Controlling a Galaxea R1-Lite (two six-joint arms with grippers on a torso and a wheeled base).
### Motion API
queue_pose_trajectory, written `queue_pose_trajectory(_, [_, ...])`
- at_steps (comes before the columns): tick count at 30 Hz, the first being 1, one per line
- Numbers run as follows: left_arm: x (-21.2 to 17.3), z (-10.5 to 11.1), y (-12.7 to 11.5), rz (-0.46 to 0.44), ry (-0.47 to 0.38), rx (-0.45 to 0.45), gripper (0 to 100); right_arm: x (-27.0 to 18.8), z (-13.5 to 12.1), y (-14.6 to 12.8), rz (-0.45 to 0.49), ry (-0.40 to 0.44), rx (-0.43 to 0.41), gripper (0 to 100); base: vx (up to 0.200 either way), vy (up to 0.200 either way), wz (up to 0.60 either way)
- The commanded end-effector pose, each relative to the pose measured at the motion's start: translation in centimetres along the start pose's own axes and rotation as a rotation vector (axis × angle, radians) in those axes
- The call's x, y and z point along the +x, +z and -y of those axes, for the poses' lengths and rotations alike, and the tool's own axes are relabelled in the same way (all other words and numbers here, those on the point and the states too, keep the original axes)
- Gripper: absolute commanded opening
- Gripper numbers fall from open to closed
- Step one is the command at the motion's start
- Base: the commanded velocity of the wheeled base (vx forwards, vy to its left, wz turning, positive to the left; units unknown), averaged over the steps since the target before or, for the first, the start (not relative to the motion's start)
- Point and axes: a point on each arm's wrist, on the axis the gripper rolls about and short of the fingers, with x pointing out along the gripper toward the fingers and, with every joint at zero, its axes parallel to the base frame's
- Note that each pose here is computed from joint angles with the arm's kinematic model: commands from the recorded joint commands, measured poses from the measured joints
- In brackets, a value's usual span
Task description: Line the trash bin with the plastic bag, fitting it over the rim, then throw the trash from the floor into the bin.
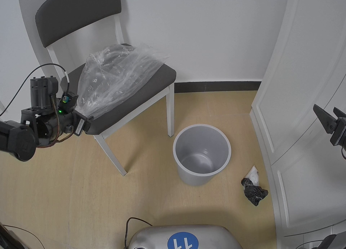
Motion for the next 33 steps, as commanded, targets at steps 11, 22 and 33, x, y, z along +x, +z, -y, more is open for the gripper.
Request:
queue_pose_trajectory(11, [5.5,0.3,0.7,-0.015,0.048,-0.001,100,-1.2,0.4,0.8,0.054,0.016,-0.011,100,0.000,0.000,0.00])
queue_pose_trajectory(22, [7.6,1.2,0.2,-0.036,0.038,0.043,100,-1.3,0.4,1.2,0.072,0.013,-0.007,100,0.000,0.000,0.00])
queue_pose_trajectory(33, [8.0,0.1,0.9,-0.019,0.139,0.074,100,-1.5,0.5,1.5,0.084,0.014,-0.004,100,0.000,0.000,0.00])
